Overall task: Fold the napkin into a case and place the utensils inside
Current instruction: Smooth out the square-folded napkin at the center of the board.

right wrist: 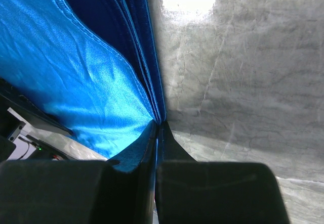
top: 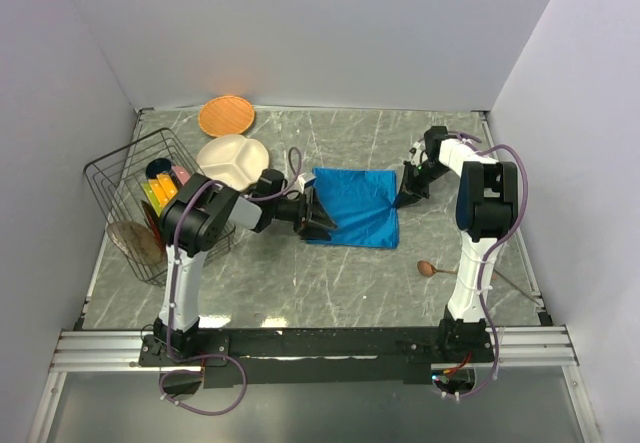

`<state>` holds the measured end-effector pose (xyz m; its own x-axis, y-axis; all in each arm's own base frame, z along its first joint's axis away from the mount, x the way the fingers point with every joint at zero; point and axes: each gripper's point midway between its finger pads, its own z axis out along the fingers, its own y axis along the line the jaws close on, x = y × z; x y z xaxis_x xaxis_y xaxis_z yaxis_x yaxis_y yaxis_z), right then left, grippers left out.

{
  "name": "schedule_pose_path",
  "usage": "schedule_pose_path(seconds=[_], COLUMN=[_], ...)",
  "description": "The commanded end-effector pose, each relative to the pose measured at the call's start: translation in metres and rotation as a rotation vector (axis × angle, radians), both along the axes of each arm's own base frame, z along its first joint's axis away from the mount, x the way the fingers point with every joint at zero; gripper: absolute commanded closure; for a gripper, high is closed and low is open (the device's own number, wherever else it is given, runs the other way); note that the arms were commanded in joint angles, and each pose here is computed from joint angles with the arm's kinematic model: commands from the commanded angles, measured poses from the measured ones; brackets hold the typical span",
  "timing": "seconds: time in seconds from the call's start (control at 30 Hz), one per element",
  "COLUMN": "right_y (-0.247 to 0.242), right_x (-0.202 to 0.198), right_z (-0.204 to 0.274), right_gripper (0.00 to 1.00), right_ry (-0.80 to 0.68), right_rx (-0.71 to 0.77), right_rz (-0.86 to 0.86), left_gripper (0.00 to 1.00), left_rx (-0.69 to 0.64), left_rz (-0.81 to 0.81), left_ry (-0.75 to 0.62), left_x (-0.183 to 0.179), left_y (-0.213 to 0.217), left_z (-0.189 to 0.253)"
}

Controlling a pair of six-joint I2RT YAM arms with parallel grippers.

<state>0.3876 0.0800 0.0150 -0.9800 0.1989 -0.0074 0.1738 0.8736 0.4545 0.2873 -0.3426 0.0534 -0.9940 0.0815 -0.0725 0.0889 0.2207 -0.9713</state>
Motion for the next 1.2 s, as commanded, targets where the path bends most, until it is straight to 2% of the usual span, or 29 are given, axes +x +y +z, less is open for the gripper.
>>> schedule_pose_path(seconds=[0.0, 0.03, 0.17, 0.23, 0.4, 0.43, 0.67, 0.87, 0.97, 1.07, 1.17], right_y=[-0.017, -0.018, -0.015, -0.014, -0.014, -0.013, -0.011, -0.014, -0.015, -0.014, -0.014], right_x=[0.002, 0.003, 0.003, 0.005, 0.008, 0.008, 0.008, 0.004, 0.004, 0.003, 0.004], right_z=[-0.011, -0.010, -0.008, -0.006, -0.003, -0.002, -0.001, -0.002, -0.002, -0.003, -0.002], right_gripper=[1.00, 1.00, 1.00, 1.00, 1.00, 1.00, 1.00, 1.00, 1.00, 1.00, 1.00], right_ry=[-0.018, -0.020, -0.018, -0.027, -0.035, -0.038, -0.032, -0.025, -0.022, -0.018, -0.021], right_rx=[-0.100, -0.097, -0.080, -0.073, -0.071, -0.068, -0.059, -0.070, -0.071, -0.067, -0.061], right_rz=[0.002, 0.002, 0.007, 0.010, 0.016, 0.021, 0.030, 0.039, 0.042, 0.048, 0.049], left_gripper=[0.26, 0.24, 0.24, 0.24, 0.26, 0.26, 0.25, 0.25, 0.25, 0.25, 0.23], left_rx=[-0.038, -0.064, -0.060, -0.062, -0.084, -0.105, -0.071, 0.062, 0.059, -0.003, -0.069], left_rz=[-0.038, -0.036, 0.033, 0.075, 0.133, 0.142, 0.216, 0.293, 0.300, 0.268, 0.216], left_ry=[-0.154, -0.223, -0.344, -0.357, -0.261, -0.279, -0.209, -0.087, -0.062, -0.155, -0.245], left_x=[0.009, 0.021, 0.065, 0.091, 0.125, 0.132, 0.161, 0.172, 0.170, 0.173, 0.172], left_y=[0.002, -0.005, -0.016, -0.022, -0.029, -0.030, -0.027, -0.003, 0.015, 0.017, 0.000], left_z=[0.036, 0.060, 0.092, 0.096, 0.073, 0.077, 0.038, -0.015, -0.014, 0.019, 0.059])
